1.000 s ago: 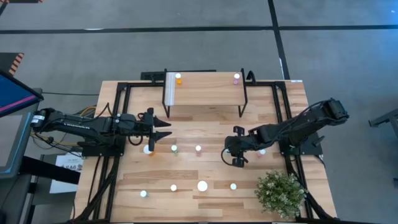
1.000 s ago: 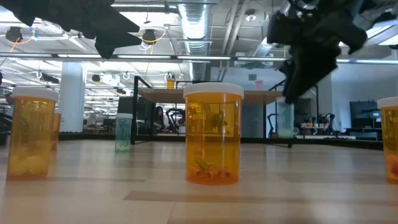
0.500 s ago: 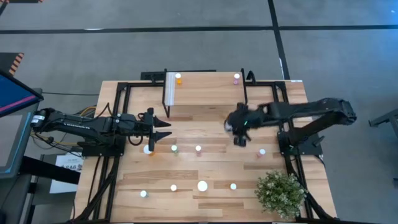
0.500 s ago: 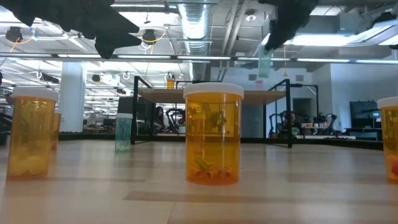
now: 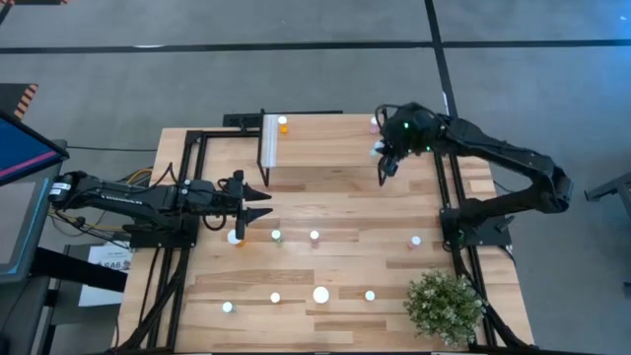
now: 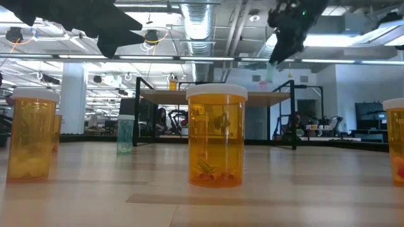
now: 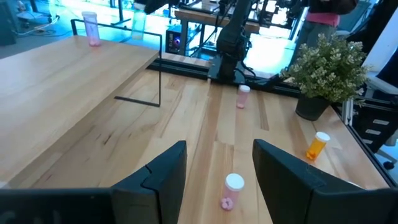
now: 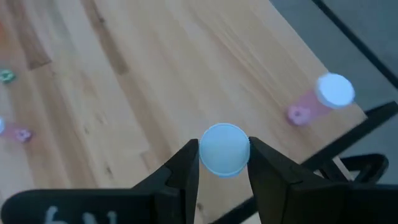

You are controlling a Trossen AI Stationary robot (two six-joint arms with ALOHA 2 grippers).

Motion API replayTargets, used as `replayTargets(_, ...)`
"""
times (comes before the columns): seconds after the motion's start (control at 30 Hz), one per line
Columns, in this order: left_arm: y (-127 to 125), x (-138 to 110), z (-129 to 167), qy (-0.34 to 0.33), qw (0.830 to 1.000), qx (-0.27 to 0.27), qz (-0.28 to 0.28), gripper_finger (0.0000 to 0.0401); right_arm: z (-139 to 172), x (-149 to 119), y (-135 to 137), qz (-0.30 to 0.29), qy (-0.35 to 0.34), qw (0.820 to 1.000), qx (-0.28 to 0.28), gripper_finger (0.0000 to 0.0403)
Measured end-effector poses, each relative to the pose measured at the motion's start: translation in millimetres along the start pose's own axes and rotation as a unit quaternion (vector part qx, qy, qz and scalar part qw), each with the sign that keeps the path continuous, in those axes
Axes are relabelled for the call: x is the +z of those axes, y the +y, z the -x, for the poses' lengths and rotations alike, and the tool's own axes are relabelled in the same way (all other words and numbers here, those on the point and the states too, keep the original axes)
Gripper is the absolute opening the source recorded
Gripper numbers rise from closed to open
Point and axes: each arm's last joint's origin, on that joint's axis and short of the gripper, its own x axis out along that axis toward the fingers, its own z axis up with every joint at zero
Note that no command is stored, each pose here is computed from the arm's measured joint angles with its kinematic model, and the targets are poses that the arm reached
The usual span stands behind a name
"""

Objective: Pick and place medicine bottles onto shelf by color
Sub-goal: Put the top right green pill bottle on the shelf

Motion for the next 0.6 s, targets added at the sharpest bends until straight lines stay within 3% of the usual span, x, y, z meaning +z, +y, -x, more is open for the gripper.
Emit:
replayTargets(0.27, 0.0, 0.0, 0.0, 0.0, 1.0, 0.001, -0.004, 0.0171, -20.7, -0.4, -22.1, -0.016, 0.026, 0.999, -0.017, 0.0134)
replayTargets(0.6, 0.0, 0.0, 0.0, 0.0, 1.0, 0.001, -0.004, 0.0171, -37.2, 2.8, -26.3, -0.019, 0.029, 0.999, -0.01, 0.0135)
